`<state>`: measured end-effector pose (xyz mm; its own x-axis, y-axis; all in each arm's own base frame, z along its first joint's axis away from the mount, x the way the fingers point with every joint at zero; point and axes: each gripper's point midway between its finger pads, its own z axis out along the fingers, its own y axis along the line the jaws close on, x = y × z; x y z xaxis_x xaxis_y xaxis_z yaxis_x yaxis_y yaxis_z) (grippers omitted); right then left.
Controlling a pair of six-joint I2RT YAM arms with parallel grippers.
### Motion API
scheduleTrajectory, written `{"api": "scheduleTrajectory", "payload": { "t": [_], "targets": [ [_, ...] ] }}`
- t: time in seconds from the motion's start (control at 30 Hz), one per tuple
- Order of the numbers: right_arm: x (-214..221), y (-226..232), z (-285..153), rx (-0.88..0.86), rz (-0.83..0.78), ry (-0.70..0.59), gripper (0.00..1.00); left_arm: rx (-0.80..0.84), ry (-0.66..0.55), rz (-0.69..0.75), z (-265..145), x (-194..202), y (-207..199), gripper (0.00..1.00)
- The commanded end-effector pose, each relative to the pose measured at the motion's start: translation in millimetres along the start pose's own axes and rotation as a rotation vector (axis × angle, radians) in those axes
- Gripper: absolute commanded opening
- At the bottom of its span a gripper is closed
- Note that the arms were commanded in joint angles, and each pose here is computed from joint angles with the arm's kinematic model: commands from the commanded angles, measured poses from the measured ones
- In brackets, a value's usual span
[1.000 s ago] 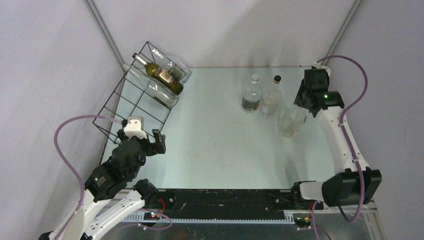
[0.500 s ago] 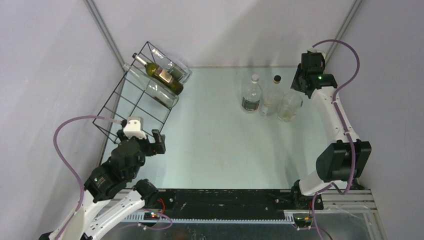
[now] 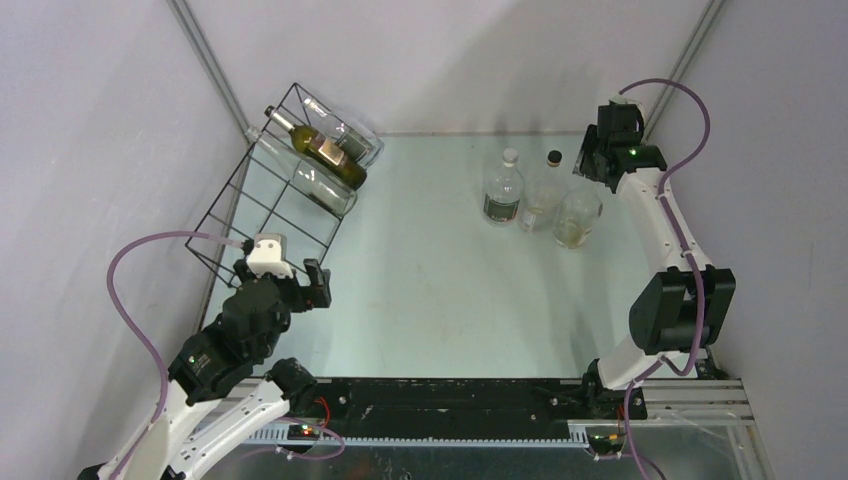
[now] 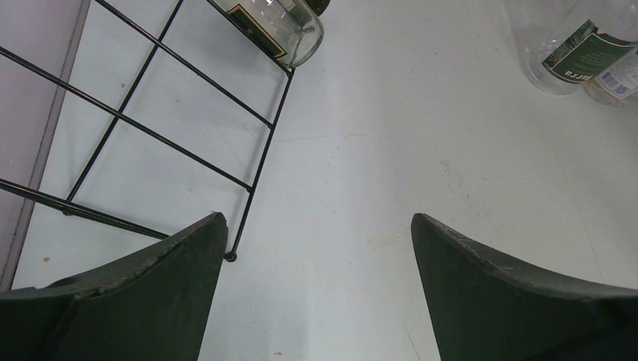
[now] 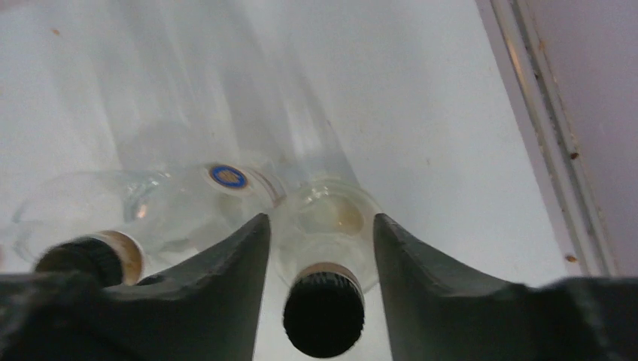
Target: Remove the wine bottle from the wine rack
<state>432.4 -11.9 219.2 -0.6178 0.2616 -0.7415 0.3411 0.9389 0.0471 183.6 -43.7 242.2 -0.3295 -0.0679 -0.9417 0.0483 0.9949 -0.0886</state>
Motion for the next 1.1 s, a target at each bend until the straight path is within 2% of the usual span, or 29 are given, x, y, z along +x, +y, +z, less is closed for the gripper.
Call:
{"api": "scheduleTrajectory", "payload": {
  "t": [0.0,0.1,0.3,0.47,0.6,0.7,0.97,1.07],
  "targets": [
    [-49.2,8.8,-15.5,-0.043,0.058,-0.162,0.59,-0.004,-0.015,0.011,2.3,-2.5,0.3,1.00],
    [-49.5,6.9,-19.3,-0.038,0.057,-0.163,0.67,-0.004,-0.014,0.012,2.5,-2.1,0.2,1.00],
    [-68.5,-2.4,-48.7,-0.022,0.053,-0.229,0.69,-0.005,-0.005,0.018,4.2,-0.9,-1.0,1.00],
    [-91.6,-16.3,-103.5,-0.019,0.076,-0.330,0.68,0.009,-0.013,0.018,5.8,-5.8,-5.5,1.00],
    [-93.3,-33.3,-147.8,-0.014,0.097,-0.404,0.68,0.042,-0.027,0.017,10.1,-16.1,-17.0,1.00],
    [-87.3,-35.6,-183.4,-0.080,0.085,-0.447,0.67,0.058,-0.048,0.015,14.4,-32.5,-26.9,1.00],
    [-32.4,-29.4,-239.4,-0.286,0.064,-0.430,0.66,0.064,-0.148,0.055,29.6,-90.7,-49.7,1.00],
    [-17.8,-22.3,-261.8,-0.371,0.061,-0.433,0.65,0.047,-0.149,0.062,45.3,-104.5,-55.2,1.00]
  ]
}}
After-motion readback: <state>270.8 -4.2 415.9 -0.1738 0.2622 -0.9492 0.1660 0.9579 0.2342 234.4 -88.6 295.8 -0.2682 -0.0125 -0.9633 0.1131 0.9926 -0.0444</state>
